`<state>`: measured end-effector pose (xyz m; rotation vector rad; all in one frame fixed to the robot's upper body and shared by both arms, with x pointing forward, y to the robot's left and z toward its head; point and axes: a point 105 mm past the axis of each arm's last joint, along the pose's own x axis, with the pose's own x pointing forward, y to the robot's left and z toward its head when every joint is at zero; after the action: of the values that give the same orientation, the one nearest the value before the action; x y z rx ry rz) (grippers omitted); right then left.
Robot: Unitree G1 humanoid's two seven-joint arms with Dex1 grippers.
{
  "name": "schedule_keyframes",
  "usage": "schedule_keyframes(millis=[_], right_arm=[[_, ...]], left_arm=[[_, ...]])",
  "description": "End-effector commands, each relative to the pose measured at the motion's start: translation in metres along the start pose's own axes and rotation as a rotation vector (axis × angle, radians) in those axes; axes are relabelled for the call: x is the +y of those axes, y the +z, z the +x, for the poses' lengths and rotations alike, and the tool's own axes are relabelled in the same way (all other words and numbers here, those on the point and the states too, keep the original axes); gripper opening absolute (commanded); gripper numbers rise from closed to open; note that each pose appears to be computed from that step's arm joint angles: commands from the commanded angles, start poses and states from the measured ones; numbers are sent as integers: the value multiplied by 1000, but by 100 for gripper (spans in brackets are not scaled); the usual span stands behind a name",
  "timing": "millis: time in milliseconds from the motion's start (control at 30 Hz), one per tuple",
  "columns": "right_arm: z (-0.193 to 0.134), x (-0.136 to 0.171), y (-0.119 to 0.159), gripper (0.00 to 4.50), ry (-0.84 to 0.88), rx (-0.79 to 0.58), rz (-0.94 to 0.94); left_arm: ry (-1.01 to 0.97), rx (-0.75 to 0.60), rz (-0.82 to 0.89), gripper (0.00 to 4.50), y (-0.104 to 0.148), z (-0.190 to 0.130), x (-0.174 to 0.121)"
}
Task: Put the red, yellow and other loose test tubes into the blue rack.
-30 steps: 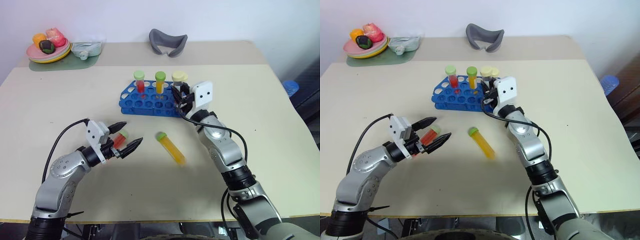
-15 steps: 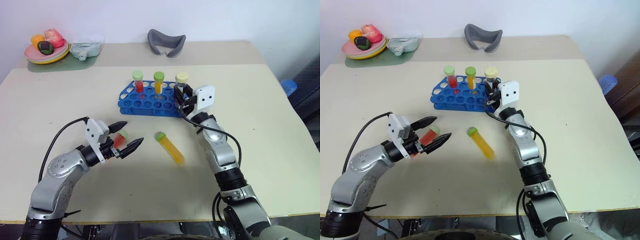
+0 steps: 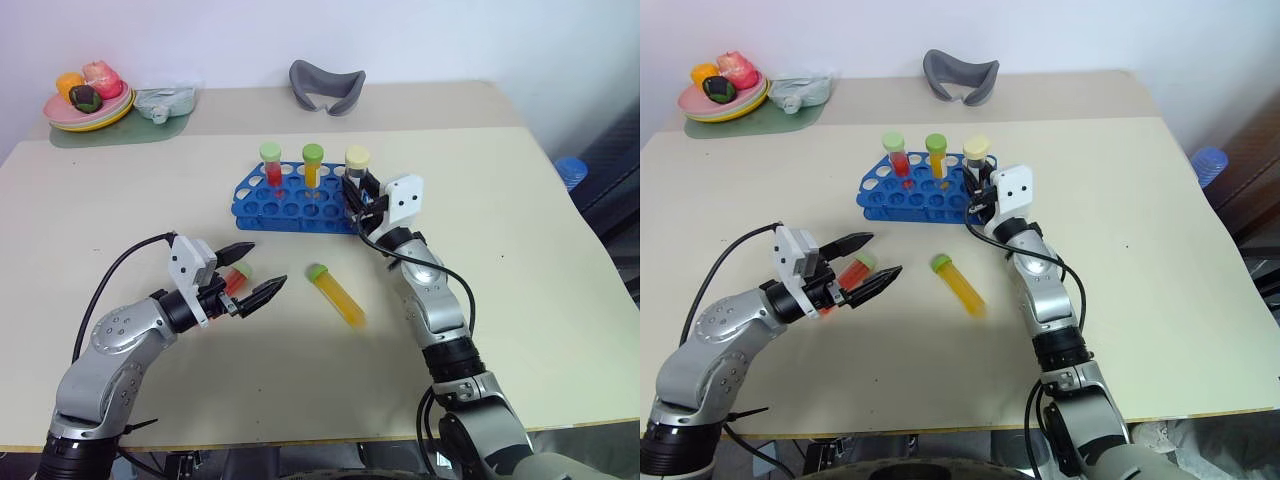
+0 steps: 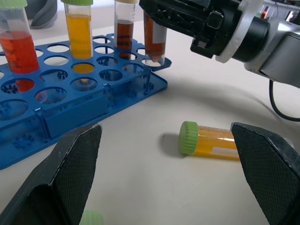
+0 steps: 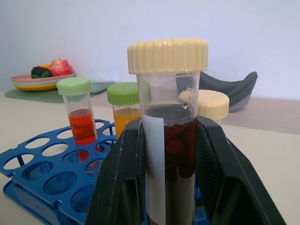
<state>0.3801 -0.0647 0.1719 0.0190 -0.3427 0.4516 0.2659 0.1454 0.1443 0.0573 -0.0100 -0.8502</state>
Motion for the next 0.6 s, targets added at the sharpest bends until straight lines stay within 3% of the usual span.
schedule_keyframes(millis=[33, 267, 367, 500, 600], right_arm=[[5, 0, 6, 104, 2, -31, -2], [5, 1, 3, 104, 8, -32, 12], [3, 0, 5, 224, 13, -39, 20], [1, -5, 22, 429, 8, -68, -21], [-8, -16, 39, 444, 12, -60, -62]], left_arm=[[2, -33, 35, 450, 13, -3, -1], [7, -33, 37, 450, 13, -4, 0], [8, -33, 36, 450, 13, -4, 0], [15, -32, 38, 450, 13, -5, 1], [42, -17, 53, 450, 12, -11, 8]])
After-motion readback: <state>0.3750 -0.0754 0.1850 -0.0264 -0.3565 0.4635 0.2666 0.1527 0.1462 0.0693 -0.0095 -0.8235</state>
